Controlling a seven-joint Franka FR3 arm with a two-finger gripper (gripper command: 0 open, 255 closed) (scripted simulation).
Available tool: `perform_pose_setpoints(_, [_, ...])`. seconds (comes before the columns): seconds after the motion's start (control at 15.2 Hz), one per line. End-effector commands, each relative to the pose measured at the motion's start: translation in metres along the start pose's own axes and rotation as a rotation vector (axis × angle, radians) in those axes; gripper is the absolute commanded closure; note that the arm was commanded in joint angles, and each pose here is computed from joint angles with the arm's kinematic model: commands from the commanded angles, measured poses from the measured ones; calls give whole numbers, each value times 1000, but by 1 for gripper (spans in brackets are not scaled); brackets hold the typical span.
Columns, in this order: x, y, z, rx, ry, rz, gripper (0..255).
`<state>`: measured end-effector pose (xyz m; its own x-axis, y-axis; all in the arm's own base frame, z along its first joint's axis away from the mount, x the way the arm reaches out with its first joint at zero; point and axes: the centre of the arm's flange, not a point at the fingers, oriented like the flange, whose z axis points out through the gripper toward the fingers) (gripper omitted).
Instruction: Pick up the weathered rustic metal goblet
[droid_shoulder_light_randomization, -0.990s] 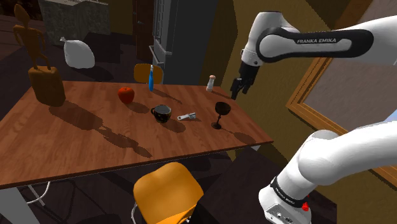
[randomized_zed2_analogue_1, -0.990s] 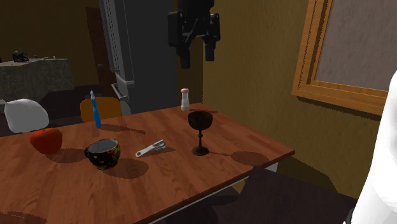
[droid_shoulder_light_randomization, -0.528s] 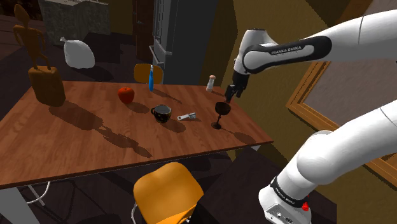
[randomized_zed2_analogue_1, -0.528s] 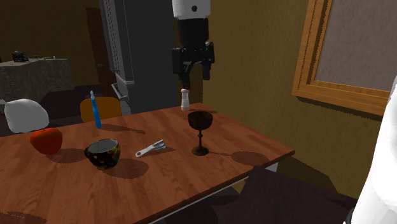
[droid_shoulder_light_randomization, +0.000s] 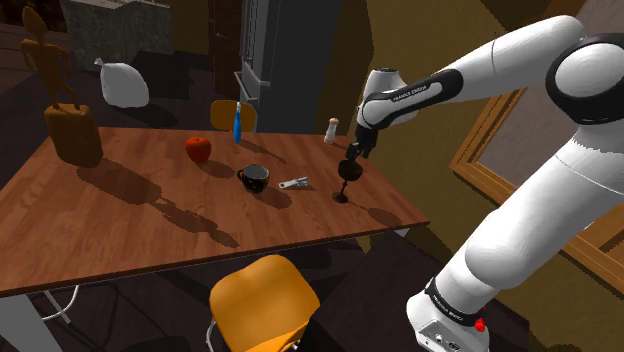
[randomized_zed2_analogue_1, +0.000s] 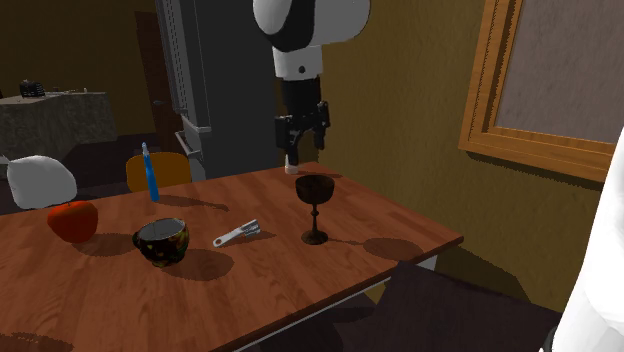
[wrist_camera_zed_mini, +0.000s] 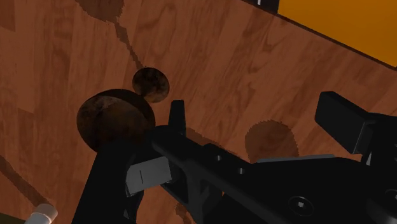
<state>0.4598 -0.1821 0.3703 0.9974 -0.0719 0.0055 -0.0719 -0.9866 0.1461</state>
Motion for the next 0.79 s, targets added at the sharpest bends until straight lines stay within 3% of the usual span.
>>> perform_pose_setpoints(0.0, [13, 12, 17, -7, 0, -3, 0])
perform_pose_setpoints(0.73, [85, 80, 120, -41, -5, -17, 0])
